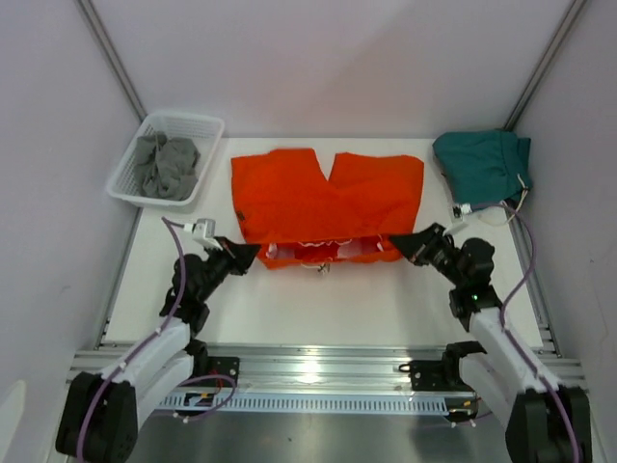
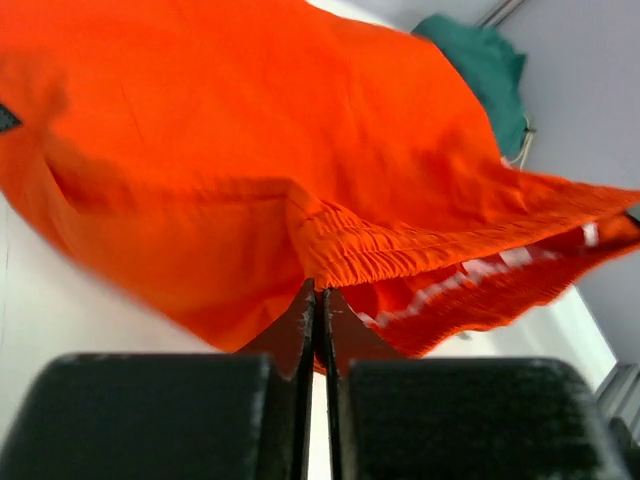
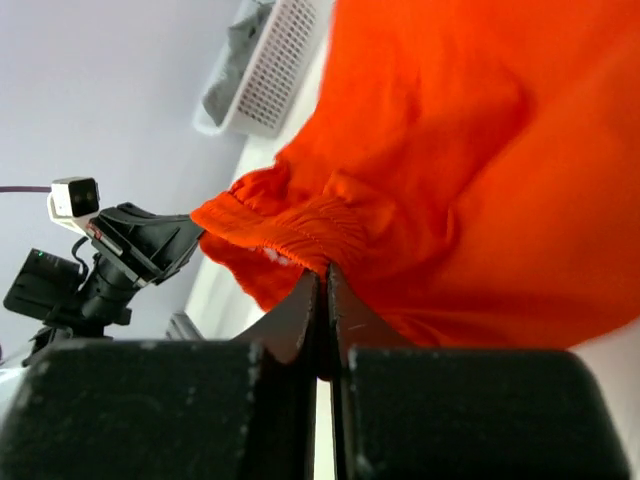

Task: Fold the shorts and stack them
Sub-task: Flatten the shorts out

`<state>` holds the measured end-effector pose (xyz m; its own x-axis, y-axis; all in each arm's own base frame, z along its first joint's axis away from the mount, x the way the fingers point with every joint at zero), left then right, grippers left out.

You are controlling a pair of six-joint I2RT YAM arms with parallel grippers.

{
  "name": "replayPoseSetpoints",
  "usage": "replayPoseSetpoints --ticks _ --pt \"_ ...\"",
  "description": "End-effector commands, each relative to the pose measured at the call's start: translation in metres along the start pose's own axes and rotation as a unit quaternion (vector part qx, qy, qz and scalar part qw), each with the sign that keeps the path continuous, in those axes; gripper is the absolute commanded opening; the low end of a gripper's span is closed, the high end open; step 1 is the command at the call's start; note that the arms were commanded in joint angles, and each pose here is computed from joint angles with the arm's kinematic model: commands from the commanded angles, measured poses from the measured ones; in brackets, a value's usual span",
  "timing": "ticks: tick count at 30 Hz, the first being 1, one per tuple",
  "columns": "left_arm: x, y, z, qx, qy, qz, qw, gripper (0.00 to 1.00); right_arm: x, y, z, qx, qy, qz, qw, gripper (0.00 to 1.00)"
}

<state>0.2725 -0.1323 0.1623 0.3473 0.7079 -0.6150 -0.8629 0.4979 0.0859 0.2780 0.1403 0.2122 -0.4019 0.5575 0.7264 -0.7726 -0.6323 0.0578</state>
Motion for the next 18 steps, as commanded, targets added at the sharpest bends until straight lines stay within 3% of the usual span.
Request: replayPoseSetpoints --ticks 1,3,5,6,7,8,9,11,14,18 --pt "-0.005 0.023 0.021 -0.098 0.006 -0.001 0.995 0.09 -0.008 0.032 -0.004 -0.069 0.045 -0.069 0.994 0.02" --pt "0.019 0.036 -0.014 -0.067 0.028 0.035 0.997 0.17 -0.03 0.05 -0.041 -0.032 0.011 -0.117 0.993 0.03" --pt "0.011 0.049 -0.008 -0.094 0.021 0.017 0.995 0.44 -0.025 0.07 -0.045 -0.059 0.008 -0.121 0.991 0.09" --pt "0.03 0.055 -0.033 -0.068 0.028 0.045 0.996 0.56 -0.036 0.08 -0.062 -0.039 -0.008 -0.15 0.988 0.26" --pt "0.017 0.061 -0.018 -0.107 0.015 0.017 0.994 0.59 -0.032 0.086 -0.064 -0.046 -0.005 -0.144 0.989 0.37" --pt "0.015 0.065 -0.017 -0.116 -0.001 0.008 0.993 0.58 -0.025 0.094 -0.06 -0.069 0.01 -0.132 0.989 0.42" --pt "0.02 0.068 -0.026 -0.102 -0.002 0.018 0.995 0.58 -0.028 0.095 -0.063 -0.052 0.015 -0.145 0.988 0.43" --pt "-0.002 0.083 -0.001 -0.152 -0.027 -0.017 0.988 0.66 -0.024 0.096 -0.066 -0.021 0.046 -0.148 0.988 0.45" --pt "-0.015 0.089 0.002 -0.12 -0.038 -0.024 0.992 0.66 -0.008 0.105 -0.065 -0.021 0.082 -0.117 0.989 0.45" --pt "-0.006 0.076 -0.013 -0.068 -0.023 -0.006 0.997 0.69 -0.005 0.099 -0.063 -0.013 0.081 -0.112 0.99 0.65"
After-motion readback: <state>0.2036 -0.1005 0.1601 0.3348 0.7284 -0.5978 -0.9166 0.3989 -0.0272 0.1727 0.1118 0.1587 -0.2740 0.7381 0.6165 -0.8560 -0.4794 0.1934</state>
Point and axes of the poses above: each gripper's point midway between its finger pads, its own y axis back along the fingers, its own x axis along the line the jaws close on, z = x × y, the point moved 2 cm from there along y, back along the fingers, and after that the axes turned 3 degrees about y, right-handed, at the moved point
